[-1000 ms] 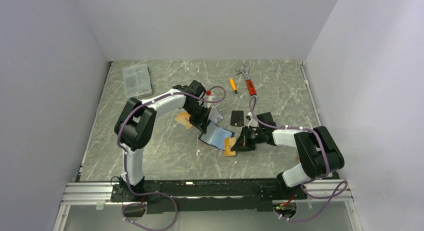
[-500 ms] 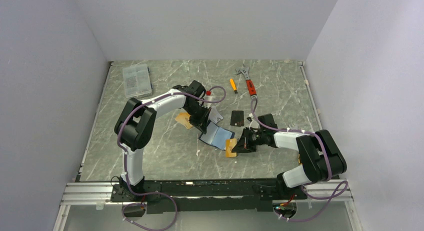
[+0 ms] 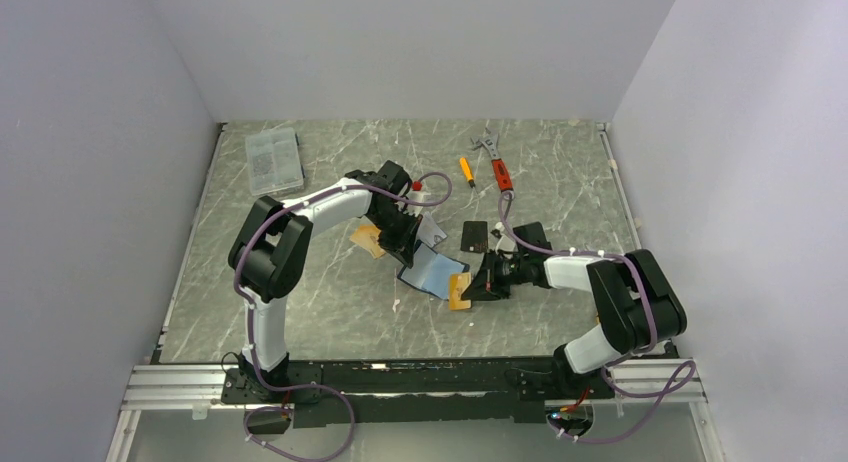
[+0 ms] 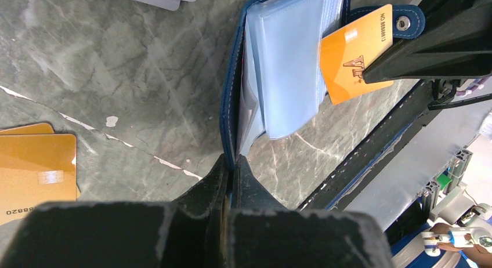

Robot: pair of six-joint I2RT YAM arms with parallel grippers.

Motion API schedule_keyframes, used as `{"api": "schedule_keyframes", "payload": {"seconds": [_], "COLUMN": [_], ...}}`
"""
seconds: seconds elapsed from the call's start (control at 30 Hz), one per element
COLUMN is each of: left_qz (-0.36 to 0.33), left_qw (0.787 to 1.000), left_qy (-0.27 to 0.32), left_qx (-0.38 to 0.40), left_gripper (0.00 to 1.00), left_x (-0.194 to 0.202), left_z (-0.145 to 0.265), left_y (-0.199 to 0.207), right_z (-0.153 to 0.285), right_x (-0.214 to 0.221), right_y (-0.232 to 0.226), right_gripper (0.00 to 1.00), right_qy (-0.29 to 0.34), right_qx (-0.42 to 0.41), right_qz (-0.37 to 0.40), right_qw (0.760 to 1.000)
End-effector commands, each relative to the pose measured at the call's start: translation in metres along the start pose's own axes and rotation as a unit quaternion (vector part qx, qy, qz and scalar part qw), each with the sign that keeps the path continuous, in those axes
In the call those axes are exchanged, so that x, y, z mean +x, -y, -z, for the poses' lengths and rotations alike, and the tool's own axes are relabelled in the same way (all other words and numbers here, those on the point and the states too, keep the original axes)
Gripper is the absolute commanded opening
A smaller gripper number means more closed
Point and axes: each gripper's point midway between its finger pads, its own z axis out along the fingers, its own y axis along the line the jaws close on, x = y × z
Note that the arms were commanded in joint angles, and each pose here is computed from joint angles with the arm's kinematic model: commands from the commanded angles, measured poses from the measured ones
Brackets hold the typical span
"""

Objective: Put the credit cards into the card holder
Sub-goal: Open the card holder at the center of the board.

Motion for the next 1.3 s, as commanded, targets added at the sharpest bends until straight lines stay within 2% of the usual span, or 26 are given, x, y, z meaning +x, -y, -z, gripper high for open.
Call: {"api": "schedule_keyframes", "payload": {"seconds": [0.0,0.17,0.77,0.93,1.07,1.27], "left_qz": [-0.023,-0.025,-0.021,-0.010,0.009,0.040], "left_qw": [0.999,0.999,0.999,0.997,0.992,0.986], "left_qy": [0.024,0.027,0.031,0.043,0.049,0.048], "left_qx": [0.009,0.009,0.008,0.058,0.115,0.152], "left_gripper": [0.00,0.00,0.01,0.19,0.29,0.34], "left_x": [-0.008,-0.010,-0.011,-0.013,-0.012,-0.010], "left_z": [0.011,0.012,0.017,0.024,0.029,0.028], "left_y": [0.013,0.014,0.013,0.022,0.025,0.019], "right_z": [-0.004,-0.010,-0.010,-0.018,-0.027,-0.035], "right_x": [-0.008,-0.011,-0.040,-0.045,-0.047,-0.050], "right_y": [0.004,-0.001,-0.066,-0.078,-0.078,-0.073], "right_gripper": [0.00,0.00,0.00,0.00,0.00,0.00], "right_qy": [0.008,-0.001,0.017,0.012,0.003,-0.004], "right_qx": [0.015,0.013,-0.027,-0.037,-0.034,-0.030], "right_qz": [0.005,0.011,0.080,0.089,0.088,0.082], "right_qw": [1.000,1.000,0.996,0.995,0.996,0.996]}}
